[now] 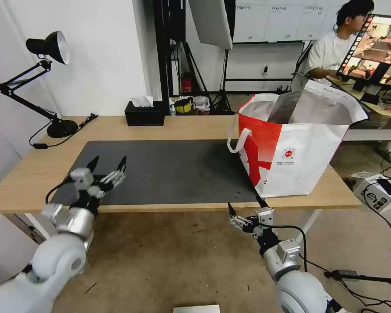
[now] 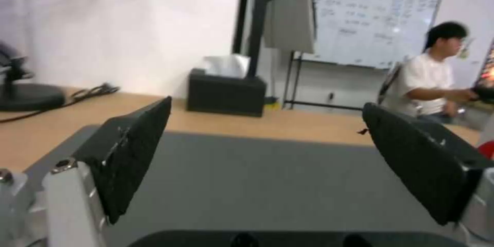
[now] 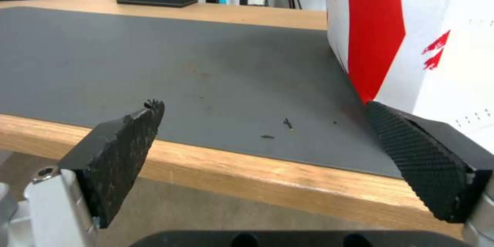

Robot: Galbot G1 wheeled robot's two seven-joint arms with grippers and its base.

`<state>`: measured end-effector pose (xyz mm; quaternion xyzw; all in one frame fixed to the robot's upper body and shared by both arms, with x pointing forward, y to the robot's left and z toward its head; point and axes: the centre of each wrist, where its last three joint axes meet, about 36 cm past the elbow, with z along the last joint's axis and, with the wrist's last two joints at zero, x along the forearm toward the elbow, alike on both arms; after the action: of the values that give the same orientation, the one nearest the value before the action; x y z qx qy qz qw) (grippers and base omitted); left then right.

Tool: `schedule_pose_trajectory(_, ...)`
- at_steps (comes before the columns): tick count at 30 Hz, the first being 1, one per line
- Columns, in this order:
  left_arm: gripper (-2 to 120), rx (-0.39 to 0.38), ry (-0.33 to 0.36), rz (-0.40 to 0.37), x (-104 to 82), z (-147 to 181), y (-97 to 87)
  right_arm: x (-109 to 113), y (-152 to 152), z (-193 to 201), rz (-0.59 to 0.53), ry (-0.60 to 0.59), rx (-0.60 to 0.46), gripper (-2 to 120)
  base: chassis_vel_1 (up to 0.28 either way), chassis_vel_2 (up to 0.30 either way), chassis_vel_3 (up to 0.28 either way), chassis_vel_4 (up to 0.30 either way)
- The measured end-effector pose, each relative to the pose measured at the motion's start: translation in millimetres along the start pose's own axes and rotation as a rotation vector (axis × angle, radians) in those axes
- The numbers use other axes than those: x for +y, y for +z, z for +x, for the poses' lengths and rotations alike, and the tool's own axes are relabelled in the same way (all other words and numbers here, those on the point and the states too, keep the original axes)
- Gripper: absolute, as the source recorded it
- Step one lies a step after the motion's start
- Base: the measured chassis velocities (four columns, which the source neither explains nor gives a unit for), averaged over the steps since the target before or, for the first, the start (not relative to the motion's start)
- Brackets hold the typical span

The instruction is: Pick up the trash from the table and place it into the takeout bag.

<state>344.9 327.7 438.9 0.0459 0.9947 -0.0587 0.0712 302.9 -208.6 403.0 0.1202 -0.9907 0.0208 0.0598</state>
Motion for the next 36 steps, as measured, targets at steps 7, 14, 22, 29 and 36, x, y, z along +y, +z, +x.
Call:
schedule_pose_trajectory(7,100,0.02,-0.059,-0.015,-8.4,44,33.9,0,0,0,0.0,0.0,0.0,100,0.0,0.0,0.0,0.0)
schedule_pose_trajectory(14,100,0.053,-0.084,-0.021,-14.3,58,49.9,0,0,0,0.0,0.0,0.0,100,0.0,0.0,0.0,0.0)
schedule_pose_trajectory(22,100,0.091,-0.087,-0.019,-17.6,63,58.5,0,0,0,0.0,0.0,0.0,100,0.0,0.0,0.0,0.0)
schedule_pose_trajectory(29,100,0.111,-0.089,-0.016,-18.3,64,58.0,0,0,0,0.0,0.0,0.0,100,0.0,0.0,0.0,0.0)
schedule_pose_trajectory(36,100,0.11,-0.088,-0.014,-18.3,64,57.6,0,0,0,0.0,0.0,0.0,100,0.0,0.0,0.0,0.0)
